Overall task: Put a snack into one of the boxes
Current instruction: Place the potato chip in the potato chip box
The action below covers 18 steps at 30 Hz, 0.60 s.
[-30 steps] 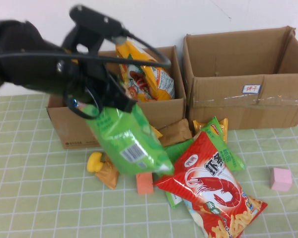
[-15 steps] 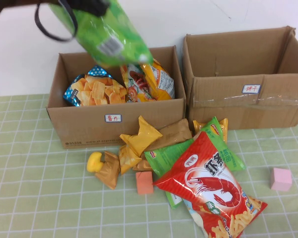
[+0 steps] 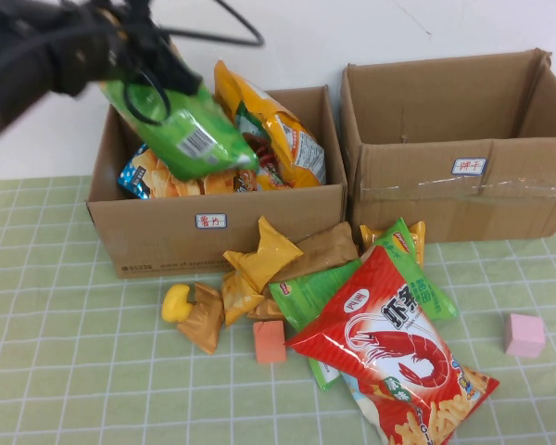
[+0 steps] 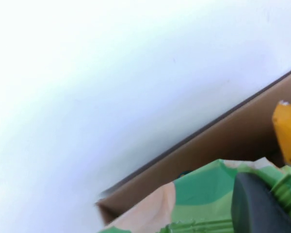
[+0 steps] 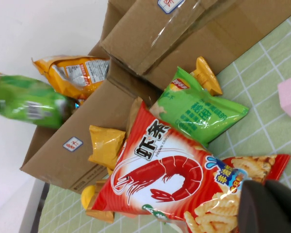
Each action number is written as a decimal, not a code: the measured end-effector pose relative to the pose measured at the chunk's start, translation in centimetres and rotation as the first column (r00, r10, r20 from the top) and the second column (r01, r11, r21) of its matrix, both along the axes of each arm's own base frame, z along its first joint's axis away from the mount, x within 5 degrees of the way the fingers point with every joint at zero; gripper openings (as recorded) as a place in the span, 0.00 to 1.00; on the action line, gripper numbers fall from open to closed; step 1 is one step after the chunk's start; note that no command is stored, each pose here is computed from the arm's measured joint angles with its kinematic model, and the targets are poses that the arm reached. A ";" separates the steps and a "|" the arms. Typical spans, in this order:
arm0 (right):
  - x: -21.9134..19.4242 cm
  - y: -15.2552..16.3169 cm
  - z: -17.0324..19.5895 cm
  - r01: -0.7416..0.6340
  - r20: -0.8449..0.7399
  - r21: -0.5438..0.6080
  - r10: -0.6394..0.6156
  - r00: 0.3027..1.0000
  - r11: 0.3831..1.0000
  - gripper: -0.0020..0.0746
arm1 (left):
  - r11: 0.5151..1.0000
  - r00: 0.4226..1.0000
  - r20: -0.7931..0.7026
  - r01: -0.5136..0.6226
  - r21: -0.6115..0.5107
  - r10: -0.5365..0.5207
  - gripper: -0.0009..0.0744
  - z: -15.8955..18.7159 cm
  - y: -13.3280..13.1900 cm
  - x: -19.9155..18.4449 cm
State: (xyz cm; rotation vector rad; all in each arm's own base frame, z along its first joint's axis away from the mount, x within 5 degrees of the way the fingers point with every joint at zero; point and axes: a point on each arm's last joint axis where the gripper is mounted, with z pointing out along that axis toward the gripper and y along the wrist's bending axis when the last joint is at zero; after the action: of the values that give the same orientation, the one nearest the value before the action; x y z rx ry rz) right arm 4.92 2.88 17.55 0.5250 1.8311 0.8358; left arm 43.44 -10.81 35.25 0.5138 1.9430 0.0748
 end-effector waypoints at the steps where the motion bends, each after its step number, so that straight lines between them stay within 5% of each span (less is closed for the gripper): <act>1: 0.0 0.0 0.0 0.000 0.000 0.000 0.000 1.000 1.000 0.02 | 1.000 1.000 -0.002 0.002 -0.001 -0.002 0.01 -0.8 -0.2 0.5; 11: 0.0 0.0 0.0 0.000 0.000 0.000 0.000 1.000 1.000 0.02 | 0.999 0.984 -0.177 0.005 0.051 0.004 0.08 -9.4 -0.9 3.7; 18: 0.0 0.0 0.0 0.000 0.000 0.000 0.000 1.000 1.000 0.02 | 0.999 0.977 -0.212 -0.014 0.041 0.022 0.59 -9.3 -0.8 3.4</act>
State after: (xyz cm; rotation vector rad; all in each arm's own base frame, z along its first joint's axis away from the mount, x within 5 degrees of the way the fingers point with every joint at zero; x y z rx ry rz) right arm 4.92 2.88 17.55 0.5250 1.8311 0.8358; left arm 46.85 -11.57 26.00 0.5486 2.1591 0.0715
